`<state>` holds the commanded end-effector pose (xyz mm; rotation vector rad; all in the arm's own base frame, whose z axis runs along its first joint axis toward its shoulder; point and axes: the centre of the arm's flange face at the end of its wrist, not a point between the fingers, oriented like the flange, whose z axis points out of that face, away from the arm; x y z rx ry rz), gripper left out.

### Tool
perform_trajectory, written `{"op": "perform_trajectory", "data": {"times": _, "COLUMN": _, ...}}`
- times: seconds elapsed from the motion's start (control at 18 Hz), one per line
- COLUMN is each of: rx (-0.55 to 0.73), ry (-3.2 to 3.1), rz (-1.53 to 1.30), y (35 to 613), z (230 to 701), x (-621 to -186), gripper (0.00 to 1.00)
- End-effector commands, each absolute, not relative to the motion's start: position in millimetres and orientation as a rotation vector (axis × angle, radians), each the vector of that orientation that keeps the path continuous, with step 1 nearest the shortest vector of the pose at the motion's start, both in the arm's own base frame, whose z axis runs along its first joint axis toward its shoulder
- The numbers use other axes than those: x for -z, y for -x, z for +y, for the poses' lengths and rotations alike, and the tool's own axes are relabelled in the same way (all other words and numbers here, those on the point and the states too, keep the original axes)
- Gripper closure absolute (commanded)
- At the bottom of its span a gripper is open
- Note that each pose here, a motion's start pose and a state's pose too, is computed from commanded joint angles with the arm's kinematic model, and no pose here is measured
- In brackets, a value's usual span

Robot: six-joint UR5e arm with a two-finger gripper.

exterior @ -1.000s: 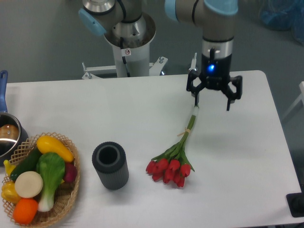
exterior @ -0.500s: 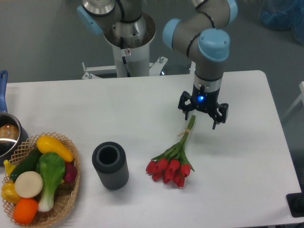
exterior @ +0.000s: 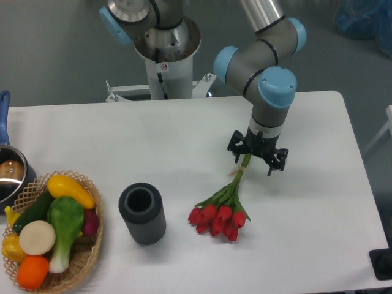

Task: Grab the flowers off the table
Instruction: 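Move the open gripper down toward the tulip stems, then close the gripper around the green tulip stems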

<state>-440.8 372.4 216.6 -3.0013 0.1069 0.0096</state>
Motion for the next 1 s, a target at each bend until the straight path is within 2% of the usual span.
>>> {"op": "perform_trajectory", "data": {"times": 0.72, "rx": 0.043, "ry": 3.009, "rz": 0.151, "y": 432, "z": 387, "x": -193, "gripper": 0.01}}
{"op": "perform_trajectory", "data": {"times": 1.0, "rx": 0.045, "ry": 3.009, "rz": 0.153, "y": 431, "z": 387, "x": -191, "gripper": 0.28}}
